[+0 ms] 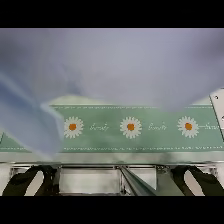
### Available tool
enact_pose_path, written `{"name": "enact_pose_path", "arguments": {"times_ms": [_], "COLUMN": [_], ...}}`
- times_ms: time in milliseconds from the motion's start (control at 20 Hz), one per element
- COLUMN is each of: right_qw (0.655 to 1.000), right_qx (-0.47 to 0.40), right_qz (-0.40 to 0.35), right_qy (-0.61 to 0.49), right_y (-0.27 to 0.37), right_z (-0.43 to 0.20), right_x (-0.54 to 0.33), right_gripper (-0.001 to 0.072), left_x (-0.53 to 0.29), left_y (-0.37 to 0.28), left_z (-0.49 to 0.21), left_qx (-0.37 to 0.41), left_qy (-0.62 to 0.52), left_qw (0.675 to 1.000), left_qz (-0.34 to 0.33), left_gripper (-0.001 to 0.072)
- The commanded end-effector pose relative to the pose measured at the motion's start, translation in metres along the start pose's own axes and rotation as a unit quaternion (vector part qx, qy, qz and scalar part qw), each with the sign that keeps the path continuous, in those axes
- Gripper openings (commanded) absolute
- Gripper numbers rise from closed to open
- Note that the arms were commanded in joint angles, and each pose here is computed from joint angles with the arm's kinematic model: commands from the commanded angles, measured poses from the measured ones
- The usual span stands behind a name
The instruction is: Fold the shirts.
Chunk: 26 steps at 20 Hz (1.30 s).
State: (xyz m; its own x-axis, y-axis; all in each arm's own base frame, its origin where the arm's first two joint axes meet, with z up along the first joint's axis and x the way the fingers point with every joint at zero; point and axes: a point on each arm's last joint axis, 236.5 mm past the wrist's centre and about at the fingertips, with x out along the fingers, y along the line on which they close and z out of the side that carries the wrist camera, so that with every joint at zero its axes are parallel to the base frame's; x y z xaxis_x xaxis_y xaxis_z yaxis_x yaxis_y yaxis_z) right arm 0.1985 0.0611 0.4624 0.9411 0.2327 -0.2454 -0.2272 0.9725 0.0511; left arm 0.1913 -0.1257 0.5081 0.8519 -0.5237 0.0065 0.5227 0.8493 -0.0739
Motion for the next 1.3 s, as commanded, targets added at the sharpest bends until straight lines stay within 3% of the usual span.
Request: {"name": "enact_pose_path", "arguments": {"times_ms": [0, 300, 450, 600, 900, 1100, 1150, 1200, 1250], "right_qw": [0.996, 0.974, 0.957, 0.937, 0.887, 0.883, 0.884, 0.887, 0.892], "right_qx": [0.033, 0.104, 0.141, 0.179, 0.275, 0.315, 0.324, 0.330, 0.322], "right_qz": [-0.043, -0.009, 0.006, 0.025, 0.040, 0.020, 0.017, 0.014, 0.019], "right_qy": [0.069, 0.202, 0.254, 0.301, 0.369, 0.348, 0.336, 0.322, 0.316], "right_y": [-0.015, -0.040, -0.063, -0.088, -0.117, -0.133, -0.135, -0.138, -0.139], "right_z": [-0.053, -0.156, -0.208, -0.254, -0.356, -0.378, -0.376, -0.371, -0.363], "right_x": [-0.009, 0.079, 0.145, 0.217, 0.319, 0.353, 0.359, 0.363, 0.364], "right_gripper": [0.0020, 0.0020, 0.0020, 0.0020, 0.0021, 0.0022, 0.0092, 0.0370, 0.0412], "left_x": [-0.020, 0.044, 0.102, 0.165, 0.254, 0.300, 0.306, 0.309, 0.308], "left_y": [-0.012, 0.052, 0.079, 0.118, 0.170, 0.179, 0.182, 0.183, 0.183], "left_z": [-0.060, -0.213, -0.296, -0.372, -0.468, -0.463, -0.459, -0.454, -0.447], "left_qx": [-0.035, -0.189, -0.254, -0.286, -0.358, -0.418, -0.416, -0.412, -0.405], "left_qy": [0.110, 0.264, 0.271, 0.283, 0.342, 0.305, 0.300, 0.298, 0.302], "left_qw": [0.993, 0.946, 0.929, 0.915, 0.868, 0.855, 0.858, 0.861, 0.863], "left_qz": [0.004, 0.000, -0.015, 0.021, 0.047, 0.029, 0.027, 0.022, 0.013], "left_gripper": [0.0022, 0.0022, 0.0022, 0.0023, 0.0023, 0.0028, 0.0146, 0.0468, 0.0510]}}
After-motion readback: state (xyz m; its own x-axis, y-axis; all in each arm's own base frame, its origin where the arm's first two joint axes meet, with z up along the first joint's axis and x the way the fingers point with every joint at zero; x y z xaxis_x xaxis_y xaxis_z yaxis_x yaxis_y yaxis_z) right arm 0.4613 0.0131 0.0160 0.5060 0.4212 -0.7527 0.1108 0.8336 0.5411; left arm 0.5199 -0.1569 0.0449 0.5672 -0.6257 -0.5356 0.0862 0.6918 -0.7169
